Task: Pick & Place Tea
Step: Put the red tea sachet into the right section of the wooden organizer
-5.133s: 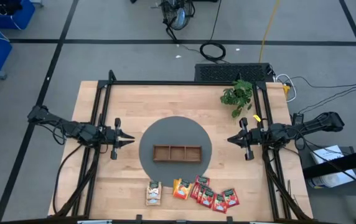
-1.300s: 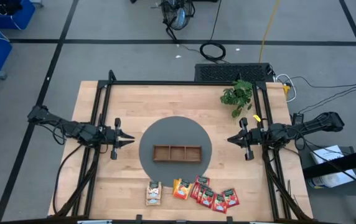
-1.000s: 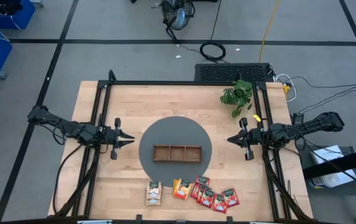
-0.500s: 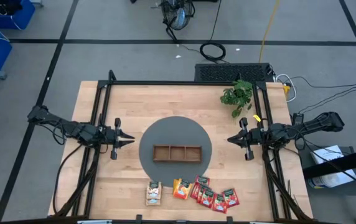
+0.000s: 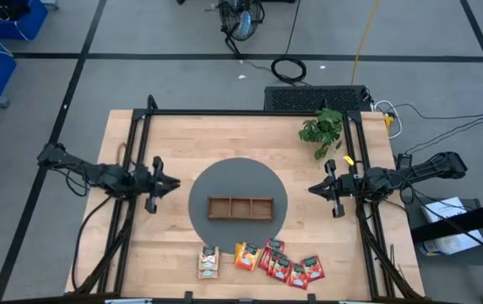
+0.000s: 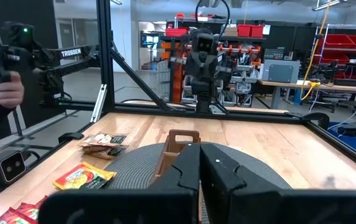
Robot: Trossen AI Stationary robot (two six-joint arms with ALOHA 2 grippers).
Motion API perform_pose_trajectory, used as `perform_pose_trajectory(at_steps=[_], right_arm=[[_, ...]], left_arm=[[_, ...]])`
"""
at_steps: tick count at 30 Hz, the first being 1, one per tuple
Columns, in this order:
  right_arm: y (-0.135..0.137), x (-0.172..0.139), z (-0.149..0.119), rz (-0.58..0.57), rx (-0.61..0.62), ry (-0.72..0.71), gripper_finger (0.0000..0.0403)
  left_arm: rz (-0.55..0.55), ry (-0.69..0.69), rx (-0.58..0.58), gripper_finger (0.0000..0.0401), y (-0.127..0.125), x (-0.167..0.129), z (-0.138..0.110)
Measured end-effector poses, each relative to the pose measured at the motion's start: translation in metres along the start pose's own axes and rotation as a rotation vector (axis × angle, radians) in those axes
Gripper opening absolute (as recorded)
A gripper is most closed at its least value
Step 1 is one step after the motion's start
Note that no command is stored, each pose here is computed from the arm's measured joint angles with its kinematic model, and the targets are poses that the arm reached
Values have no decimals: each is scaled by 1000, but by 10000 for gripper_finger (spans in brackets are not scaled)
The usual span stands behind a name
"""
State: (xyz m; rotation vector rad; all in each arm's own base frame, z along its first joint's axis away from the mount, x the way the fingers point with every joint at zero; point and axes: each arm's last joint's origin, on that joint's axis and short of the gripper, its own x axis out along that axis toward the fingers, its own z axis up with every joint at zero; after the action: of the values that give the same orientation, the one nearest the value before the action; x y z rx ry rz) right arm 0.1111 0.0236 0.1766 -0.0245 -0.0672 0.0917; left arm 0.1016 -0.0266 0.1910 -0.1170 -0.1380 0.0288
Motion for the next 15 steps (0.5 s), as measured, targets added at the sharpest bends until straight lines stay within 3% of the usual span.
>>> perform_pose_trajectory(at_steps=[4, 9, 15], right_arm=[[0, 0, 0, 0, 1, -4, 0], [0, 0, 0, 0, 0, 0, 0], [0, 0, 3, -1, 5, -32, 0]], left_arm=[[-2, 11, 51, 63, -1, 2, -1], [6, 249, 102, 63, -2, 7, -27], [67, 346, 93, 62, -5, 20, -43]])
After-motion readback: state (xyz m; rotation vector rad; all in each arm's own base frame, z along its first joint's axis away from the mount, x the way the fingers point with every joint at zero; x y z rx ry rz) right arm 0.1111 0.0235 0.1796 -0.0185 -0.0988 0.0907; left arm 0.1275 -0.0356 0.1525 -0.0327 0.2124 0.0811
